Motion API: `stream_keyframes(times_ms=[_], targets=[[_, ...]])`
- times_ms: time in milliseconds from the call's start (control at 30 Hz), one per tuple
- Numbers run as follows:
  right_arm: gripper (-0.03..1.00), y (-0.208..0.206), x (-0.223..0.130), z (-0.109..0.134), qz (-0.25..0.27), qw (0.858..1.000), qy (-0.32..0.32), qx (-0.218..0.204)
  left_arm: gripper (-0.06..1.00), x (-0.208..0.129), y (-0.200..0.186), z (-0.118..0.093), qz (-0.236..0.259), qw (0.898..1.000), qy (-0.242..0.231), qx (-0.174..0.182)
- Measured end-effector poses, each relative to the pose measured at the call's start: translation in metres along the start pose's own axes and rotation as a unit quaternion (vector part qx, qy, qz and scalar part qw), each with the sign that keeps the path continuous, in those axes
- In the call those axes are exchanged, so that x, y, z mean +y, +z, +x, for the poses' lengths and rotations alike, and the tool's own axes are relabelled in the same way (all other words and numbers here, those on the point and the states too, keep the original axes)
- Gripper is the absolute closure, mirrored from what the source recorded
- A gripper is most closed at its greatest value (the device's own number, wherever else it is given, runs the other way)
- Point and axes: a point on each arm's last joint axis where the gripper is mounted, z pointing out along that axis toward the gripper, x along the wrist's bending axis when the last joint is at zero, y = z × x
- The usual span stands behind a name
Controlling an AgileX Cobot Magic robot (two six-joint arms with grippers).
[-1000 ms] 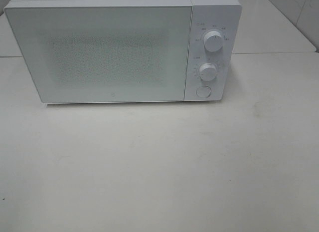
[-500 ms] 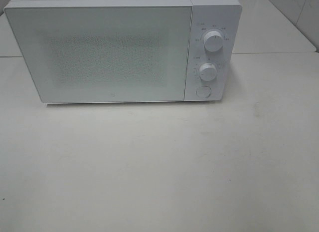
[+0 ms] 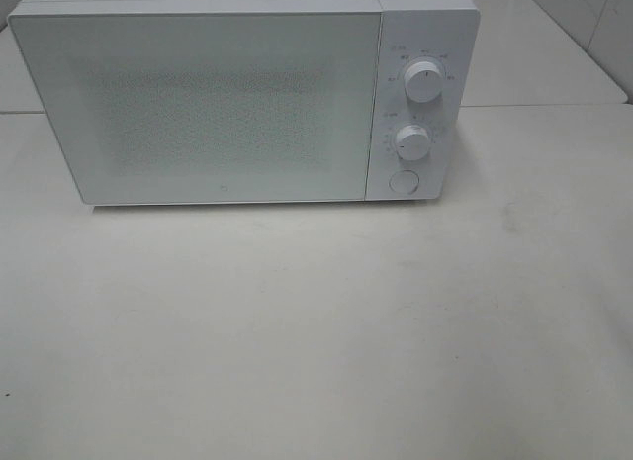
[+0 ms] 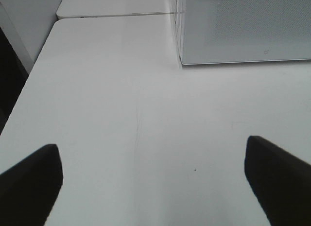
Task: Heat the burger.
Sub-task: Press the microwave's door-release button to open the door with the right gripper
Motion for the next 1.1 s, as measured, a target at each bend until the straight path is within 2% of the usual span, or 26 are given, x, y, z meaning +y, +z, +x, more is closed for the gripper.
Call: stream_keyframes(times_ms=[233,400,500,567,600,833,1100], targets=[[0.21,0.025,0.007,0.001,-0.01,1.0,0.0,0.003,0.01,0.0,0.0,0.0,0.0,1.0,0.0,0.0],[0.21,0.049,0.016,0.003,-0.049,0.999,-0.001,0.008,0.01,0.0,0.0,0.0,0.0,1.0,0.0,0.0],[0.21,0.052,0.017,0.003,-0.054,0.999,-0.001,0.009,0.01,0.0,0.0,0.0,0.0,1.0,0.0,0.0],[0.21,0.064,0.022,0.004,-0.088,0.996,-0.001,0.013,0.01,0.0,0.0,0.0,0.0,1.0,0.0,0.0],[0.21,0.064,0.022,0.004,-0.088,0.996,-0.001,0.013,0.01,0.0,0.0,0.0,0.0,1.0,0.0,0.0],[0.21,0.087,0.014,0.004,-0.137,0.99,0.01,0.019,0.01,0.0,0.0,0.0,0.0,1.0,0.0,0.0],[0.21,0.11,-0.002,0.003,-0.178,0.984,0.025,0.0,0.01,0.0,0.0,0.0,0.0,1.0,0.0,0.0]])
